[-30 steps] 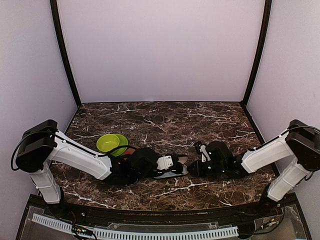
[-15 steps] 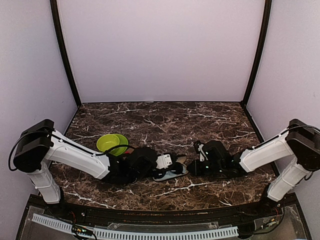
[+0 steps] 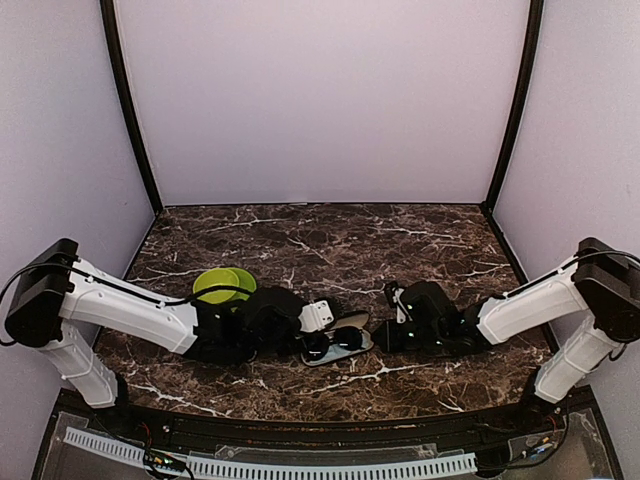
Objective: Organize the sunglasses
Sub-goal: Hold the case with sunglasses at the center of the board, then adjust the sunglasses in the sunglasses case, then close the case with sunglasses at the center of the board.
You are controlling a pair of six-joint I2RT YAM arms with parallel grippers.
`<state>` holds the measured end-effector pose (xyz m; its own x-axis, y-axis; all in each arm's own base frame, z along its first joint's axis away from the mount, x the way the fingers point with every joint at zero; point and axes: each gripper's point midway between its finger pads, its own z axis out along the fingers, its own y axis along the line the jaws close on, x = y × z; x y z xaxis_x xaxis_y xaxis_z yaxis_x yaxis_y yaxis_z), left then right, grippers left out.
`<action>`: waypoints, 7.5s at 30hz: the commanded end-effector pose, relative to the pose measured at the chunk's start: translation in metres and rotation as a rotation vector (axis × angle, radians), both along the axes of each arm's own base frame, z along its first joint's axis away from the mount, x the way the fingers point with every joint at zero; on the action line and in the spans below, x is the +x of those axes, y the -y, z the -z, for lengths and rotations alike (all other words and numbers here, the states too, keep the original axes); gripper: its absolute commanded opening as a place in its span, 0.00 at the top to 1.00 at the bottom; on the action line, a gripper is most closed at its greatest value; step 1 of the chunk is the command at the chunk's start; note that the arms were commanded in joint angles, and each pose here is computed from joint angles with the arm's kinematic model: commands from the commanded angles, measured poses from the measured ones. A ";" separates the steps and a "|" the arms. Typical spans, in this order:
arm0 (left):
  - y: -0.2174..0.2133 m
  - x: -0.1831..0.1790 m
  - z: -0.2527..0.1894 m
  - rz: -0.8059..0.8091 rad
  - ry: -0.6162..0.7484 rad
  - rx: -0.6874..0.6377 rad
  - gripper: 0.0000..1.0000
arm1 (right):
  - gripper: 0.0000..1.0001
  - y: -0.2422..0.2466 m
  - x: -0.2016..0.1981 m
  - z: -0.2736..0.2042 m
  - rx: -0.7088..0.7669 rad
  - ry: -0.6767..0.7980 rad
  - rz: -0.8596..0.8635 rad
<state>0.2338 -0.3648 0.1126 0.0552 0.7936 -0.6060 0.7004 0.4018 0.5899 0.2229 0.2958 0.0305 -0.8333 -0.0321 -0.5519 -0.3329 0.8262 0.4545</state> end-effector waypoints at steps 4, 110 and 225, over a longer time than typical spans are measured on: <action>-0.007 -0.013 0.015 -0.004 -0.101 -0.025 0.49 | 0.93 -0.009 -0.001 -0.003 -0.002 0.007 -0.006; -0.002 -0.056 0.040 -0.332 -1.034 -0.516 0.33 | 0.95 -0.032 -0.014 -0.008 0.030 0.010 -0.052; 0.028 -0.054 0.093 0.084 -0.365 0.183 0.31 | 0.96 -0.033 -0.017 -0.001 0.014 0.001 -0.065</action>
<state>0.1929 -0.3978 0.0325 -0.0931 0.8813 -0.4633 0.9022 0.2715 0.3352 0.2081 0.3239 0.0304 -0.8272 -0.0897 -0.5547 -0.3839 0.8110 0.4415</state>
